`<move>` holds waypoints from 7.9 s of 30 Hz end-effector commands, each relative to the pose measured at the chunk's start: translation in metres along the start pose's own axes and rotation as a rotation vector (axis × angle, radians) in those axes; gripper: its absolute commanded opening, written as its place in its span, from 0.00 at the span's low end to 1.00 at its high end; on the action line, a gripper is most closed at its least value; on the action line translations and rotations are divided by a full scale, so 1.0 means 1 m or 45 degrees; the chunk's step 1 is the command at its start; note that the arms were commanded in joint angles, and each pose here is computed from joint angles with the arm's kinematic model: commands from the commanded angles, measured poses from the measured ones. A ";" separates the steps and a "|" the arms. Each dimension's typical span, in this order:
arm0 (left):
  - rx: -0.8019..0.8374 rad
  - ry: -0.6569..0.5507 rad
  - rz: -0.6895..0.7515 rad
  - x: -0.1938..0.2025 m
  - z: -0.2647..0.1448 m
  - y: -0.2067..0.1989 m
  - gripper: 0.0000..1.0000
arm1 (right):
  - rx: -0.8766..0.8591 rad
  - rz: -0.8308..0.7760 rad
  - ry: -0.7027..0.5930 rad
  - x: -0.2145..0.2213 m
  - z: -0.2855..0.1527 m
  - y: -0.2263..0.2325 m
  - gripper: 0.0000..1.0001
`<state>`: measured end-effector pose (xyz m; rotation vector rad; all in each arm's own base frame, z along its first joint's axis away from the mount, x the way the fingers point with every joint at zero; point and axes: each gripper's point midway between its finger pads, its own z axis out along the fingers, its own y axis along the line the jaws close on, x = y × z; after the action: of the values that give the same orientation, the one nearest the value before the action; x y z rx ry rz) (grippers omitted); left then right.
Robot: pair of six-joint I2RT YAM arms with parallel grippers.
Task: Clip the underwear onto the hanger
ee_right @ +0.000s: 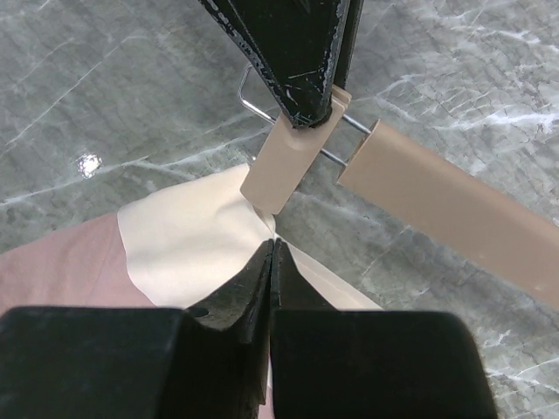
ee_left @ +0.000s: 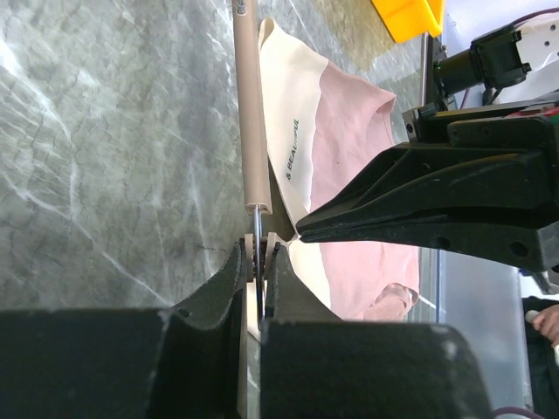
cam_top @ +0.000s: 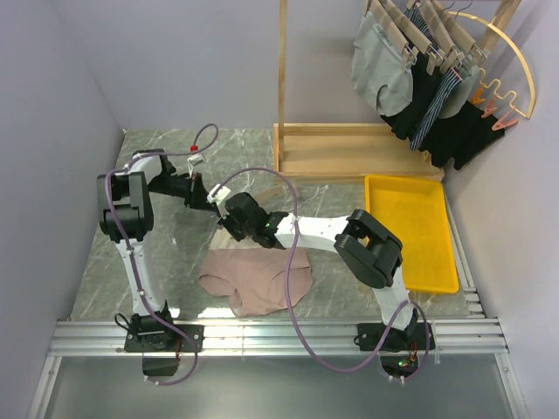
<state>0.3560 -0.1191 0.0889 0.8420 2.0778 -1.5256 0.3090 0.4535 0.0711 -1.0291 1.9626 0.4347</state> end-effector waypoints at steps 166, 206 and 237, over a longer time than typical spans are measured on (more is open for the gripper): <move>-0.672 0.395 1.007 -0.028 0.161 -0.034 0.00 | -0.535 1.622 0.179 0.087 -0.107 -0.177 0.20; -0.566 0.375 1.101 -0.019 0.164 -0.047 0.00 | -0.670 1.588 0.246 0.083 -0.092 -0.151 0.10; -0.029 0.021 0.346 -0.118 0.104 -0.119 0.94 | -0.674 0.578 -0.097 0.015 -0.121 -0.155 0.00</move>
<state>0.3807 -0.2600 0.2079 1.1183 1.8864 -1.0901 0.3642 0.2723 0.1063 -0.6329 2.2357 1.4039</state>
